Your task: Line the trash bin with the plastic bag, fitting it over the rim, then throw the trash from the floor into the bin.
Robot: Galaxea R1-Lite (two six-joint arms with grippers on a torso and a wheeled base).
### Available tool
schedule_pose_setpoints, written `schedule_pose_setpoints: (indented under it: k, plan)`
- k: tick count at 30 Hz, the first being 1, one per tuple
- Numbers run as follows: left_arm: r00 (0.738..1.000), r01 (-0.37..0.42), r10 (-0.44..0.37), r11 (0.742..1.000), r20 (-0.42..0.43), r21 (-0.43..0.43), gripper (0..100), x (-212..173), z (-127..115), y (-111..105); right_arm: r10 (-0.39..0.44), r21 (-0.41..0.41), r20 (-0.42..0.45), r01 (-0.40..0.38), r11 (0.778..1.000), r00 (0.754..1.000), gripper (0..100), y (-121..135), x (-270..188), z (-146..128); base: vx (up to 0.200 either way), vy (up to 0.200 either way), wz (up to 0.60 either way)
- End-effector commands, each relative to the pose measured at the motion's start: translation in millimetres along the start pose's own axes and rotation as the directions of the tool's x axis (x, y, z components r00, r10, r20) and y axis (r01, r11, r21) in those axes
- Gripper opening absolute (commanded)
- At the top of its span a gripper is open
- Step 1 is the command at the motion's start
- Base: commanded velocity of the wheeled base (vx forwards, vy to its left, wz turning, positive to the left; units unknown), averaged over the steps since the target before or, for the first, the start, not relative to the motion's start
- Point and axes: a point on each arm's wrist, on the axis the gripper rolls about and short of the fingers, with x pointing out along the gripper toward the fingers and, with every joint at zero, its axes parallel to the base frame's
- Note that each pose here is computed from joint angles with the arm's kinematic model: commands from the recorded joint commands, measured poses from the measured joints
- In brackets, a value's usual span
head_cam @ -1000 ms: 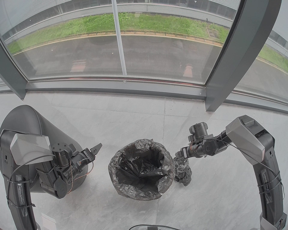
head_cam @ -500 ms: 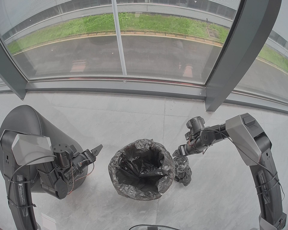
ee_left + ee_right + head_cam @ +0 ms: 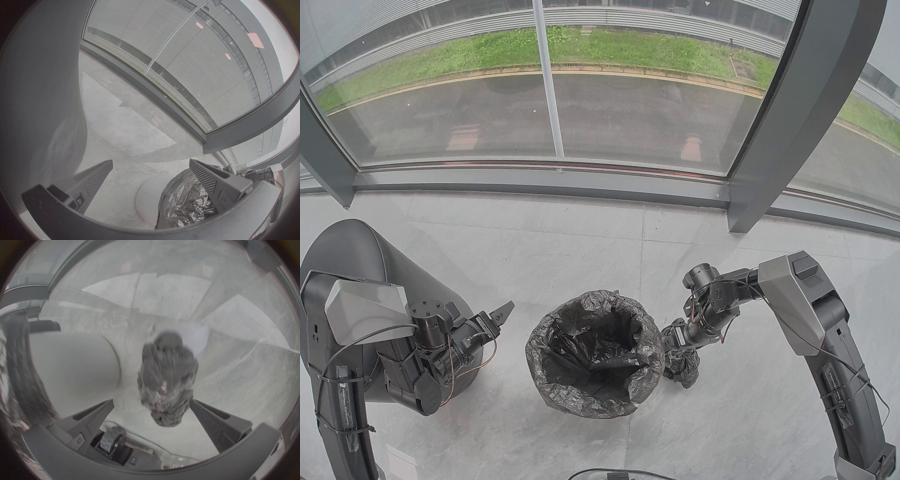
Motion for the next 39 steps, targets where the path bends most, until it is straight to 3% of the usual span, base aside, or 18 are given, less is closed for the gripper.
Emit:
schedule_pose_setpoints:
  k: [1,3,13,19,22,24,25,26,27,28,33,39]
  plan:
    - [1.0,-0.002,0.002,1.0,-0.002,0.0,100,0,-1,1,-0.008,0.02,-0.104,0.01,1.0,0.995,100,-5,25,-17,0.0,0.0,0.0]
    - [1.0,0.0,0.0,1.0,-0.003,0.0,100,0,-1,0,-0.013,0.041,-0.168,0.02,0.999,0.986,100,-8,33,-27,0.0,0.0,0.0]
    - [1.0,0.006,-0.005,1.0,-0.008,0.002,100,0,-2,-2,-0.021,0.128,-0.176,0.044,0.991,0.984,100,-12,41,-30,0.0,0.0,0.0]
    - [1.0,0.005,-0.005,1.0,-0.009,0.002,100,0,-3,-2,-0.031,0.214,-0.264,0.09,0.973,0.964,100,-18,68,-50,0.0,0.0,0.0]
    - [1.0,0.005,-0.005,1.0,-0.009,0.001,100,-1,-3,-3,-0.035,0.225,-0.352,0.121,0.967,0.935,100,-22,84,-68,0.0,0.0,0.0]
    - [1.0,0.005,-0.005,1.0,-0.008,0.001,100,-1,-2,-3,-0.037,0.231,-0.433,0.151,0.961,0.901,100,-25,97,-84,0.0,0.0,0.0]
    - [1.0,0.005,-0.005,1.0,-0.008,0.001,100,-1,-2,-3,-0.037,0.231,-0.433,0.151,0.961,0.901,100,-25,97,-84,0.0,0.0,0.0]
    - [1.0,0.005,-0.005,1.0,-0.008,0.001,100,-1,-2,-3,-0.04,0.234,-0.524,0.189,0.954,0.851,100,-31,115,-107,0.0,0.0,0.0]
    - [1.0,0.005,-0.005,1.0,-0.008,0.001,100,-1,-2,-3,-0.04,0.234,-0.524,0.189,0.954,0.851,100,-31,115,-107,0.0,0.0,0.0]
    - [1.0,0.005,-0.005,1.0,-0.008,0.001,100,-1,-2,-3,-0.04,0.24,-0.559,0.209,0.948,0.828,0,-34,121,-116,0.0,0.0,0.0]
    - [1.0,0.006,-0.006,1.0,-0.012,0.001,100,-1,-4,-3,-0.038,0.263,-0.521,0.203,0.943,0.852,0,-39,106,-101,0.0,0.0,0.0]
    - [1.0,0.008,-0.008,1.0,-0.012,0.002,100,-1,-4,-4,-0.036,0.289,-0.419,0.171,0.942,0.907,0,-42,68,-69,0.0,0.0,0.0]
